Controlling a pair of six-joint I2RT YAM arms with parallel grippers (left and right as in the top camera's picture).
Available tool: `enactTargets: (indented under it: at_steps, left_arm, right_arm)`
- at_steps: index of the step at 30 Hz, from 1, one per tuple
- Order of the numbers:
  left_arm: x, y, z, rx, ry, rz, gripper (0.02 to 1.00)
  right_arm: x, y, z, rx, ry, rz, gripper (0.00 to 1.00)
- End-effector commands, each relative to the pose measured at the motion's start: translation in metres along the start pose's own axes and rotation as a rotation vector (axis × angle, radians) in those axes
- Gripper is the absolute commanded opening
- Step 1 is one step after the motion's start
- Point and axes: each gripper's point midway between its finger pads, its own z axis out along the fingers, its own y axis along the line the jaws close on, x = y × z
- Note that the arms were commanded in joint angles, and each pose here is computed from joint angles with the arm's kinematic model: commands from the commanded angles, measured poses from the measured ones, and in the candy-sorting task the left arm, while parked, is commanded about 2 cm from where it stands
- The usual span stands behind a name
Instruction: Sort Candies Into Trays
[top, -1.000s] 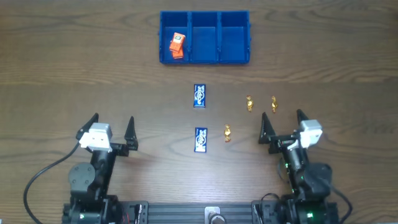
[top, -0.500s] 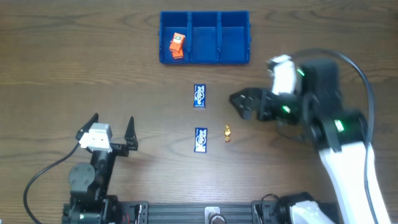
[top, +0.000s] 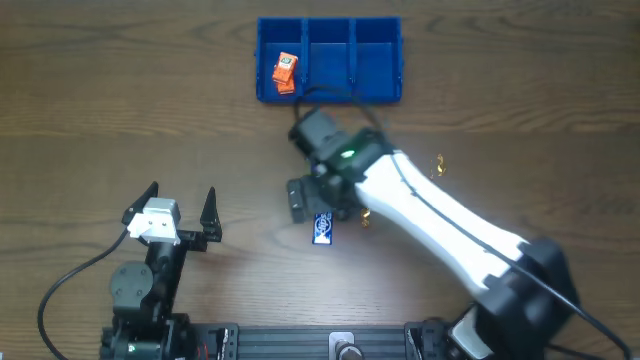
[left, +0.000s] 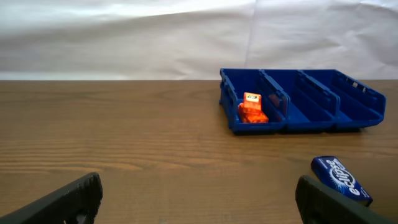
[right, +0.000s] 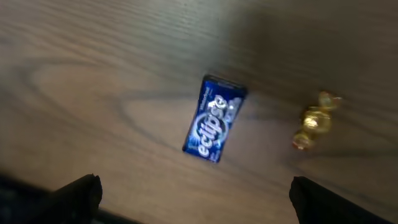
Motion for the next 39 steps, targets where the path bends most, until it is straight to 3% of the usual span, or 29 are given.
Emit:
enactTargets:
  at_steps: [1,9,21,26,27,28,31,33,36,39]
  left_arm:
    - [0.016,-0.001,0.001,0.013,0.048,-0.002,0.998]
    - [0.016,-0.001,0.001,0.013,0.048,-0.002,0.998]
    - [0.016,-0.001,0.001,0.013,0.048,-0.002,0.998]
    - [0.016,-0.001,0.001,0.013,0.048,-0.002,0.998]
    - [0.016,-0.001,0.001,0.013,0.048,-0.002,0.996]
    - [0.016,-0.001,0.001,0.013,0.048,-0.002,0.998]
    - [0.016,-0.001,0.001,0.013,0.048,-0.002,0.998]
    - [0.016,-0.001,0.001,0.013,0.048,-0.002,0.998]
    - [0.016,-0.001,0.001,0.013,0.048,-0.002,0.998]
    - [0.016,-0.001,0.001,0.013,0.048,-0.002,0.998]
  right_arm:
    - [-0.003,-0.005,0.032,0.104,0.018,0.094,0.998]
    - [0.014,-0.021,0.074,0.129,0.040,0.159,0.998]
    - [0.031,-0.015,0.106,0.151,0.064,0.140,0.980]
    - [0.029,-0.015,0.107,0.154,0.052,0.159,0.709]
    - [0.029,-0.016,0.107,0.157,0.049,0.163,0.588]
    - [0.027,-0.017,0.106,0.167,0.038,0.178,0.356]
    - [0.026,-0.017,0.107,0.167,0.033,0.180,0.152]
    - [0.025,-0.016,0.107,0.162,0.028,0.185,0.064]
    - [0.023,-0.014,0.105,0.157,0.013,0.199,0.036]
    - [0.000,-0.009,0.066,0.150,-0.144,0.184,0.036]
